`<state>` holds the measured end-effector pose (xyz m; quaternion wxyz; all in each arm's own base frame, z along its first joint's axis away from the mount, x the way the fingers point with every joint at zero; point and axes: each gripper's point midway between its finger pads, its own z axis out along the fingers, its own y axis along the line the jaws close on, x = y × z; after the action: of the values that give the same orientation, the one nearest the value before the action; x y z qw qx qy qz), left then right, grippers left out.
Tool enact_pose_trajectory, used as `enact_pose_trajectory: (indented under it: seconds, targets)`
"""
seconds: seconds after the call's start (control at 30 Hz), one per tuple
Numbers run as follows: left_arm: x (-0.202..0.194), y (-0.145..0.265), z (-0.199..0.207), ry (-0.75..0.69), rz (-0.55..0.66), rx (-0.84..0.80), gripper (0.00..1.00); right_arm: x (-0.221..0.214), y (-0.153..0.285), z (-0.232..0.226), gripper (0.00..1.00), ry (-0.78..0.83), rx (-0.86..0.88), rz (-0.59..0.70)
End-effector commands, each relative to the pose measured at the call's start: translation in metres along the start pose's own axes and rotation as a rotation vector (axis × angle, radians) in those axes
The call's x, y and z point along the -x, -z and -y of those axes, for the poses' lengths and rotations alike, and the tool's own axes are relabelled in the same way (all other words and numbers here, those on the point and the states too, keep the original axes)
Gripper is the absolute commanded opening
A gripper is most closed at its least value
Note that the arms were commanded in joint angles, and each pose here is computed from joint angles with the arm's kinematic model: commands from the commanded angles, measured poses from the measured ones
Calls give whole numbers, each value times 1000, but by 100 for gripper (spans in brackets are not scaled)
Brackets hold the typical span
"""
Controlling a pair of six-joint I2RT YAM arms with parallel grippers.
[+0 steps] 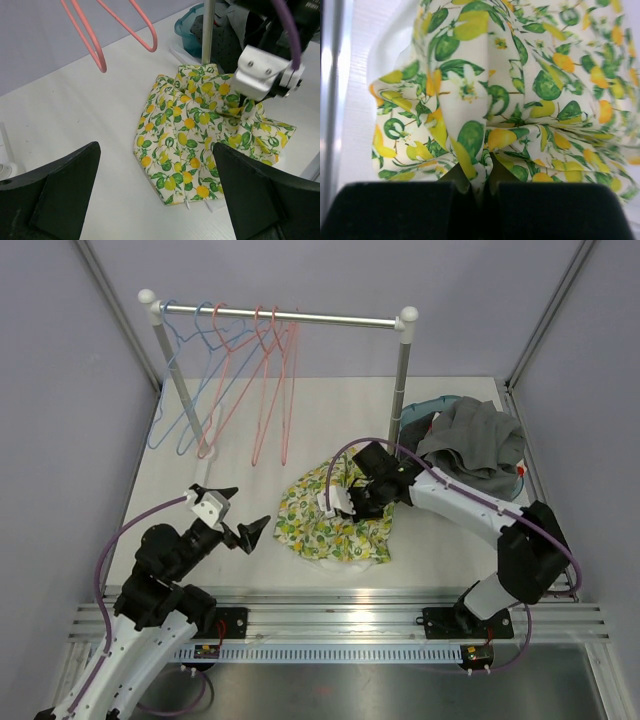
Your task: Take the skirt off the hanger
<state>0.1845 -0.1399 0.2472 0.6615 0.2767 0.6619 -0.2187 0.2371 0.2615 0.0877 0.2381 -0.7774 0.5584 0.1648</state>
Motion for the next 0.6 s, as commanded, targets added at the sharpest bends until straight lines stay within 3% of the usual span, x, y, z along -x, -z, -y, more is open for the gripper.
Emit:
enact_pose_trajectory:
  seconds: [0.0, 0.17, 0.33, 0.37, 0.57]
  targets:
    - [7, -2, 1, -24, 28, -16, 99, 57, 73, 5, 0, -23, -67, 165]
    - [8, -1, 0, -29, 35, -7, 99, 74, 167, 12, 0, -150, -103, 293]
    - [7, -2, -1, -29, 30, -1, 99, 62, 274, 65, 0, -420, -501, 370]
    - [7, -3, -1, -27, 28, -2, 99, 58, 302, 86, 0, -538, -662, 392]
    - [5, -3, -2, -28, 23, 1, 99, 40, 416, 107, 0, -657, -1097, 383]
